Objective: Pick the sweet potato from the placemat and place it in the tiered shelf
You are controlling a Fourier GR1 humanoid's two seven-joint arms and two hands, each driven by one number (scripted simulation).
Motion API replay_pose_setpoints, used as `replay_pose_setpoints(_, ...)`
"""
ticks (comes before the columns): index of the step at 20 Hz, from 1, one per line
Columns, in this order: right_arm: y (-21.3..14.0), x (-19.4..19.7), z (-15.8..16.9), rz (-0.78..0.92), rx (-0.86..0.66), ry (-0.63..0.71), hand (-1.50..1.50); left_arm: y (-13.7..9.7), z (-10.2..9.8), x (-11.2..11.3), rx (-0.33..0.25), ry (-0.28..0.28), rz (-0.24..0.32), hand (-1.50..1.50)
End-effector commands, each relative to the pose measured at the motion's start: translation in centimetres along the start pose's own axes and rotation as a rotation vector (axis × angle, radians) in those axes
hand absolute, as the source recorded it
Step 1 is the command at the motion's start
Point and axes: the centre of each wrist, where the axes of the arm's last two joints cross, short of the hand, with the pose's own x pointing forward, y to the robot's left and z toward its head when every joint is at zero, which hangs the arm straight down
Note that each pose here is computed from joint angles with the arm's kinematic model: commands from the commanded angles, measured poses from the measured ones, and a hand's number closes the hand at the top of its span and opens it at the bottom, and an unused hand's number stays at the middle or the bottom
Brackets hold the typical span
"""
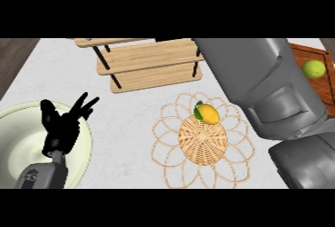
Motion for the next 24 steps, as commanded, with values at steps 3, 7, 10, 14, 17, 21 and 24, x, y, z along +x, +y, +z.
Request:
replay_pose_setpoints(3,-0.9,1.1,0.2,-0.248,-0.042,0.037,-1.50,0.7,1.9,-3.5,0.028,0.086,0.033,0.00)
replay_pose_setpoints(7,-4.3,-0.3,-1.2,-0.319,-0.163,0.030,-1.50,0.2,1.7,-4.1,0.022,0.080,0.035,0.00)
replay_pose_setpoints(10,-5.4,0.4,-1.5,-0.304,-0.277,0.046,-1.50,-0.7,0.9,-2.5,0.019,0.089,0.022,0.00)
replay_pose_setpoints(14,-10.6,-3.1,-3.0,-0.311,-0.393,0.108,-1.50,1.3,0.6,-2.9,0.042,0.081,0.020,0.00)
replay_pose_setpoints(17,-11.9,-3.2,-3.0,-0.374,-0.483,0.145,-1.50,0.4,0.7,-3.1,0.031,0.086,0.037,0.00)
replay_pose_setpoints(21,-16.2,-6.9,-2.9,-0.419,-0.460,0.178,-1.50,1.5,0.6,-1.8,0.059,0.104,0.032,0.00)
replay_pose_setpoints(24,-19.9,-7.1,-2.2,-0.421,-0.436,0.166,-1.50,1.7,1.7,-3.2,0.073,0.105,0.046,0.00)
